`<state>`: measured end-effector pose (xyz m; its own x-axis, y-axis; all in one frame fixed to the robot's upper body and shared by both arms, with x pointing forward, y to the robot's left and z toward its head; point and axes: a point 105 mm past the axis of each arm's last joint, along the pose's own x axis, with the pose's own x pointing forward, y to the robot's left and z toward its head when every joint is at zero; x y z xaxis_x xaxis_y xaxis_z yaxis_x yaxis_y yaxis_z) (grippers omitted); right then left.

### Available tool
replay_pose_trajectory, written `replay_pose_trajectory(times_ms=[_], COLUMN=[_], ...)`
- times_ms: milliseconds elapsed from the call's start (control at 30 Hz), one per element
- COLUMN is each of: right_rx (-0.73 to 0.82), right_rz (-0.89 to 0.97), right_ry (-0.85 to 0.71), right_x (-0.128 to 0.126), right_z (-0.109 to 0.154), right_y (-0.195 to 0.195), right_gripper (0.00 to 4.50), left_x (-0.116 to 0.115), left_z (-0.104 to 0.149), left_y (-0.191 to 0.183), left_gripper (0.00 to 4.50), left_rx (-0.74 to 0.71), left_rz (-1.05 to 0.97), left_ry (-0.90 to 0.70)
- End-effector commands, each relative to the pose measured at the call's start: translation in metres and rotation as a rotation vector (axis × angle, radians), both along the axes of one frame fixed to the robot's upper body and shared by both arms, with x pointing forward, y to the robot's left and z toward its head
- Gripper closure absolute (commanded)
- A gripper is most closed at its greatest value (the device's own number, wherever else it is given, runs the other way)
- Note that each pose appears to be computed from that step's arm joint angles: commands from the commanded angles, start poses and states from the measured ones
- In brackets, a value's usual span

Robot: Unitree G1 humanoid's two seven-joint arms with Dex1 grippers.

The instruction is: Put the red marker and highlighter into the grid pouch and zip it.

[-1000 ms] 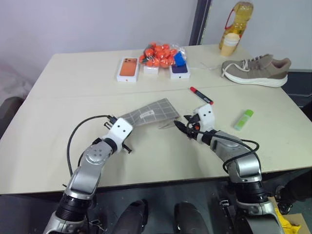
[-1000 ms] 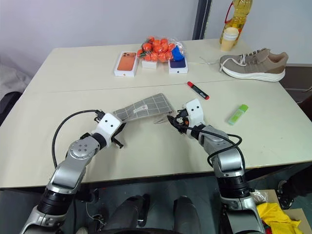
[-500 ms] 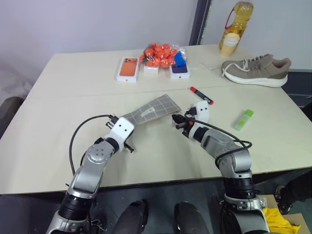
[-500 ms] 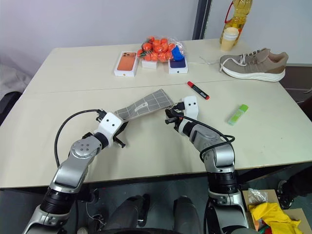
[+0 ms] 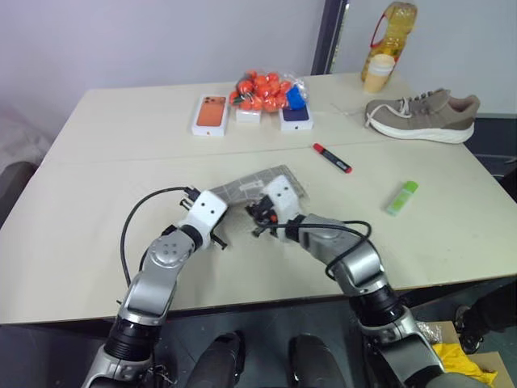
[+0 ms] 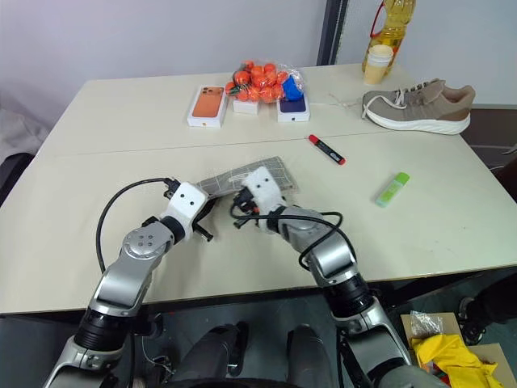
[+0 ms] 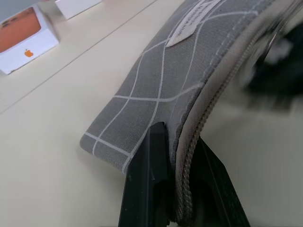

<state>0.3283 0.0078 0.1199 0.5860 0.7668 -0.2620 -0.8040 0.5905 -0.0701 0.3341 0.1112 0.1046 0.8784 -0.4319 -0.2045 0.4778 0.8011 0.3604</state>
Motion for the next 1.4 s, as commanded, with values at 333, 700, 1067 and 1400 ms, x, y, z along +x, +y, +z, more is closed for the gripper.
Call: replay_pose_trajectory(times_ms=[333,700,1067,1400], right_rx=[-0.050,-0.039,-0.062,0.021], right_rz=[0.013,-0.497,-0.774,-0.771], right_ry=[-0.076,-0.055,-0.070,-0.029], right_x=[-0.001,0.060,0.121,0.131], right_z=[0.013,0.023,0.021,0.008], right_y=[-0.024,-0.168,-0.231,-0.232], right_gripper=[2.57,1.00,0.05,1.43], left_x=[0.005,0.021,0.023,0.021], left_z=[0.015,0.010,0.009,0.009], left_y=[0.008,0.043,0.031,0.031], left_gripper=[4.50,4.50,4.50,4.50], left_rx=[-0.005,0.020,-0.015,-0.018], left_rz=[0.053,0.210,0.180,0.181], left_ry=[-0.060,-0.068,-0.053,-0.051])
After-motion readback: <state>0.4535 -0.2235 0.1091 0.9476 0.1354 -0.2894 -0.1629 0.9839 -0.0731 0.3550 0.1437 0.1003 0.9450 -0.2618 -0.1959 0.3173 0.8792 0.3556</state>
